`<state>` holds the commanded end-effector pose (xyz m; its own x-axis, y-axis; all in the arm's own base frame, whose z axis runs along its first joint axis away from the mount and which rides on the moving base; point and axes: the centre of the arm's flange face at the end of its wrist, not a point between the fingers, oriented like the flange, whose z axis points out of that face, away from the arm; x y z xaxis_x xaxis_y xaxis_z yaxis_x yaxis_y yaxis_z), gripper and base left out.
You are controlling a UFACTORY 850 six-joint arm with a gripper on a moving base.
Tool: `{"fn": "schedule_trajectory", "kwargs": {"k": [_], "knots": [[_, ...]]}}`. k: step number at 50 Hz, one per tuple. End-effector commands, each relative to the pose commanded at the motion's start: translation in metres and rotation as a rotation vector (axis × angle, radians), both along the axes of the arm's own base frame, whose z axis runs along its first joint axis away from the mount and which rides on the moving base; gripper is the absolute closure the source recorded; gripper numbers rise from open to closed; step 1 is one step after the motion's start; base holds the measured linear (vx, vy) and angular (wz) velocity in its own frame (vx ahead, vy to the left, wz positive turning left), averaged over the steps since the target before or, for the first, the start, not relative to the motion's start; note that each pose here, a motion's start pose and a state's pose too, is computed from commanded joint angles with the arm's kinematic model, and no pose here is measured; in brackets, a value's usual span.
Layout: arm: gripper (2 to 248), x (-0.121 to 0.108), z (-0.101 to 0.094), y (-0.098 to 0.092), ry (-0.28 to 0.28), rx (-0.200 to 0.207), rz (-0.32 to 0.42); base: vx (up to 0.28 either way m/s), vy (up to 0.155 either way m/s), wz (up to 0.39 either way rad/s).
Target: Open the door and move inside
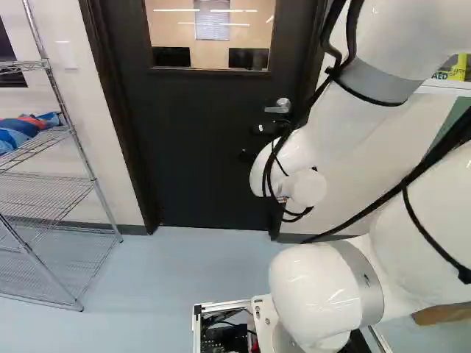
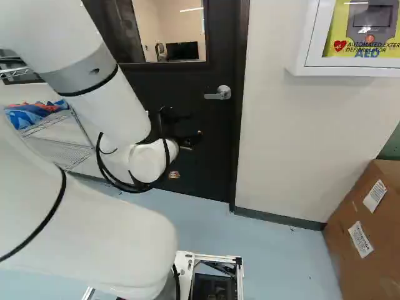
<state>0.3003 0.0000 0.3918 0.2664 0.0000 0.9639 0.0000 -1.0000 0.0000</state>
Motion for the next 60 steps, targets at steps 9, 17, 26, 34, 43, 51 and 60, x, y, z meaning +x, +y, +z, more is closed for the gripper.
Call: {"fn": "schedule_trajectory", "kwargs": {"k": [9,17,26,34,43,51,60], "knots": [[3,0.012,0.010,0.000,-0.021,0.000,0.000,0.000,0.000,0.000],[3,0.023,0.018,0.000,-0.039,0.000,0.000,0.000,0.000,0.000],[3,0.035,0.028,0.000,-0.060,0.000,-0.001,0.000,0.000,0.000],[3,0.046,0.037,-0.001,-0.078,0.000,-0.003,0.000,0.000,0.000],[3,0.058,0.047,-0.002,-0.098,0.000,-0.007,0.000,0.000,0.000],[3,0.069,0.055,-0.004,-0.115,-0.001,-0.010,0.000,0.000,0.000],[3,0.081,0.065,-0.006,-0.135,-0.001,-0.014,0.000,0.000,0.000]]}}
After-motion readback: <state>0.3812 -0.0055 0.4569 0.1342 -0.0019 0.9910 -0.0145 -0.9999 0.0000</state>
